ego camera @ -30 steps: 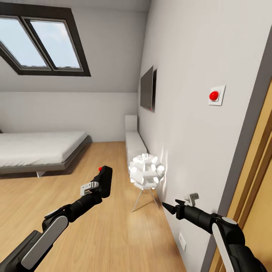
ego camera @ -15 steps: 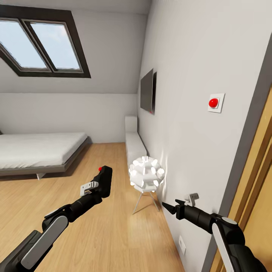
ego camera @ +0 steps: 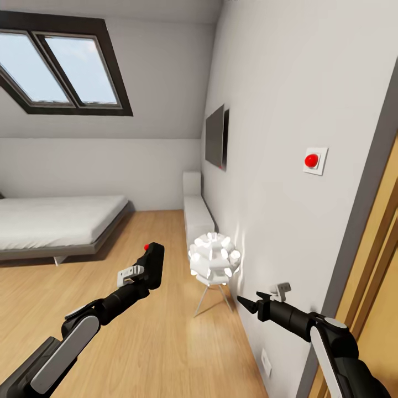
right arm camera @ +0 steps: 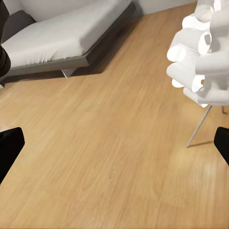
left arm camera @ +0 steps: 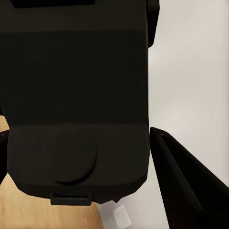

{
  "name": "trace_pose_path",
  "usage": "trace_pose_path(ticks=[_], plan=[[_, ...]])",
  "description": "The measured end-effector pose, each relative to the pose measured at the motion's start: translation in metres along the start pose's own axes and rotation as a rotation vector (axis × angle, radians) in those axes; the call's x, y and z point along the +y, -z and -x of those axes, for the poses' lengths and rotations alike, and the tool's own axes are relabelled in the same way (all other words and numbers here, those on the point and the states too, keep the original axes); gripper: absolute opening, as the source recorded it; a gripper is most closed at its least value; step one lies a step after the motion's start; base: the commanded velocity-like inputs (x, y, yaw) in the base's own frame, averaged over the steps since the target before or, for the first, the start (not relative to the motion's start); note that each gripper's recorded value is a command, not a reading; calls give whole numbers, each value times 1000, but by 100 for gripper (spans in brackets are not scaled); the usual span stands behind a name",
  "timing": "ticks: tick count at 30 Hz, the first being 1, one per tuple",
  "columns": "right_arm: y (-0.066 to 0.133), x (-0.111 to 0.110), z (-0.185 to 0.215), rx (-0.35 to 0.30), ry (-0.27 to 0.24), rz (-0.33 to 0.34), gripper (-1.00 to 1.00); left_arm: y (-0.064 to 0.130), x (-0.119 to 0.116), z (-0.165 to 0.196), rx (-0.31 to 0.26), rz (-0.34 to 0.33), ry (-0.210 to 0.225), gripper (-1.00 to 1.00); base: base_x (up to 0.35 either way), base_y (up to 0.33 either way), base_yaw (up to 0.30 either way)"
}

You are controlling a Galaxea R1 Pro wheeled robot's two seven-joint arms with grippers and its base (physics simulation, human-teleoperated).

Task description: Attach the digital camera to the camera tripod in the bedroom.

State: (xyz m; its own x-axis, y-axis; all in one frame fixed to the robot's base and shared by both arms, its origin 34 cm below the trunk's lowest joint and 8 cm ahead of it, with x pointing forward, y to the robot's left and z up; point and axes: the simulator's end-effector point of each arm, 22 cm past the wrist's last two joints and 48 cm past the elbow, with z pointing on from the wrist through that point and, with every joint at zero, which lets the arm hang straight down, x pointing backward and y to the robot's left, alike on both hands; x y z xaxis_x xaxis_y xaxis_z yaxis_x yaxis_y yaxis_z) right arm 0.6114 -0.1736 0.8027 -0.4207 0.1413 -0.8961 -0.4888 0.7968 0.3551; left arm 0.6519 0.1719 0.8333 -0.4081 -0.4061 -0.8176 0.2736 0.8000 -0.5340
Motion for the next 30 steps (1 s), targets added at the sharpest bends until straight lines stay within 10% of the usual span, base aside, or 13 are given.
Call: trace_pose_path(ticks=[30], plan=[[10,17,55,1,0,0,100,6,-29,51,0,2,-1,-100,0,0,0]])
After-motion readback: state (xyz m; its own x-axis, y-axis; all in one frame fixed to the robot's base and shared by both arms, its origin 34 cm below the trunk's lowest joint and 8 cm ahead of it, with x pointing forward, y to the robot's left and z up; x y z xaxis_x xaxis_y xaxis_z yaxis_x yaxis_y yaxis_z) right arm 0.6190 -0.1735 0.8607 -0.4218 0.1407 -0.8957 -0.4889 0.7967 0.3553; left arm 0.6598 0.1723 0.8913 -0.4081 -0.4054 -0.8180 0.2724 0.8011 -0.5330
